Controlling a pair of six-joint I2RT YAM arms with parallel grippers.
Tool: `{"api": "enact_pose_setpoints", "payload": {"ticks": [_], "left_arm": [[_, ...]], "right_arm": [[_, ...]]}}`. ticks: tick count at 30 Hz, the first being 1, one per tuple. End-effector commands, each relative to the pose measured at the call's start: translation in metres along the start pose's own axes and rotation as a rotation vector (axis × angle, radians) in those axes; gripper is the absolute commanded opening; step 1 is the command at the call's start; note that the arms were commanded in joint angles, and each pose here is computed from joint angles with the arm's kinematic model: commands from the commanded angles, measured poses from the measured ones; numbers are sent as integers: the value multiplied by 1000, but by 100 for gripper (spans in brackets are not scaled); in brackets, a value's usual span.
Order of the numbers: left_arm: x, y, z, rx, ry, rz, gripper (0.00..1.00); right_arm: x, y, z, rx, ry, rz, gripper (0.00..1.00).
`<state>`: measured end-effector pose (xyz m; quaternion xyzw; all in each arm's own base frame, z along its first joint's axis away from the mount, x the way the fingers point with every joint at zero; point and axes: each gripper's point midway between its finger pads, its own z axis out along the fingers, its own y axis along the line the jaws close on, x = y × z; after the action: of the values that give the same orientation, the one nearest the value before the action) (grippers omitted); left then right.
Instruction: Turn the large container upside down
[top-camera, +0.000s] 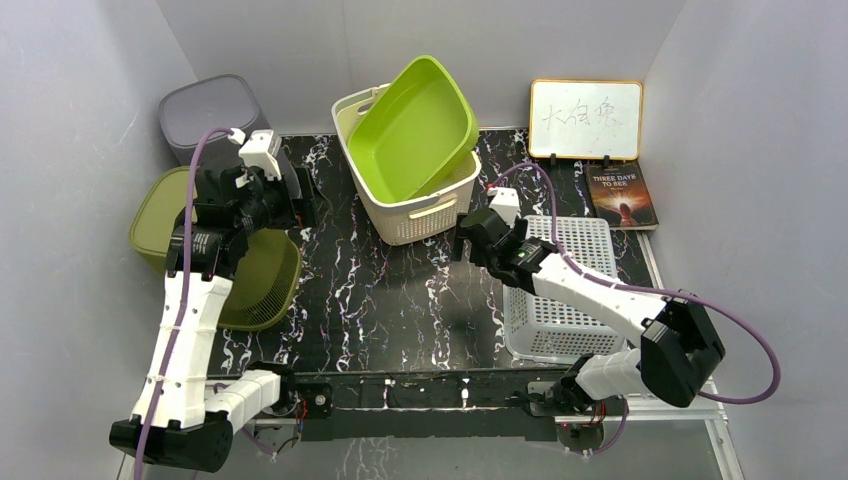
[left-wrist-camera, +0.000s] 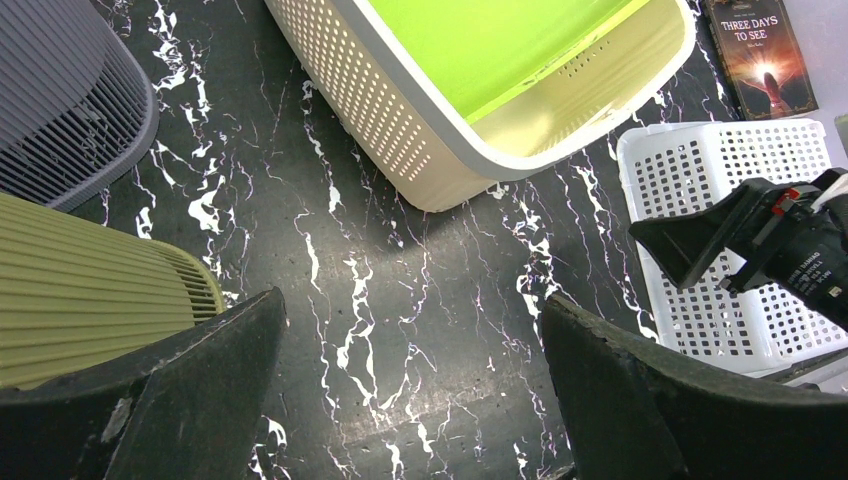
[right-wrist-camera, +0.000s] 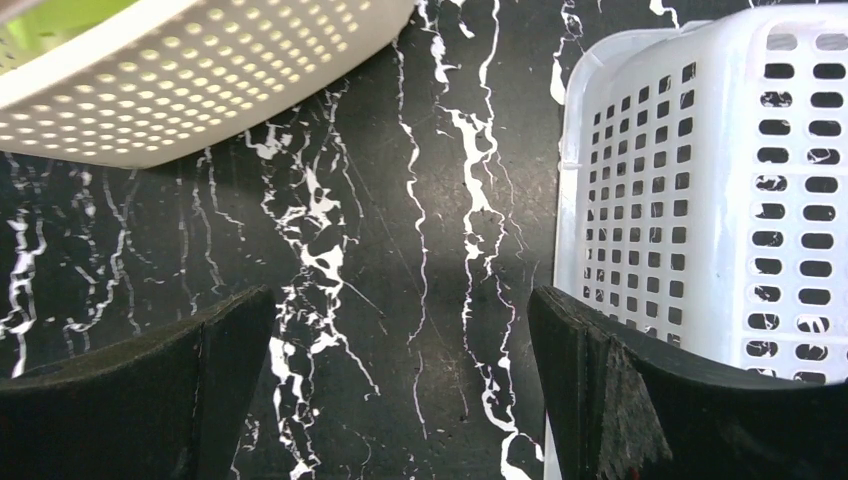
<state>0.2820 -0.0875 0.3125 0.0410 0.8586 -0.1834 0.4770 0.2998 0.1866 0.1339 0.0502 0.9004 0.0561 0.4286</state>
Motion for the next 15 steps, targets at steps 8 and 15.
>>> {"api": "enact_pose_setpoints", "payload": {"ticks": [8,15], "left_arm": [[5,0,-2,4,-5,9,98],[6,1,-4,-1,-3,17,98]], "right_arm": [[2,-56,5,245,-53,50,98],[15,-115,17,317,5,131,98]]}}
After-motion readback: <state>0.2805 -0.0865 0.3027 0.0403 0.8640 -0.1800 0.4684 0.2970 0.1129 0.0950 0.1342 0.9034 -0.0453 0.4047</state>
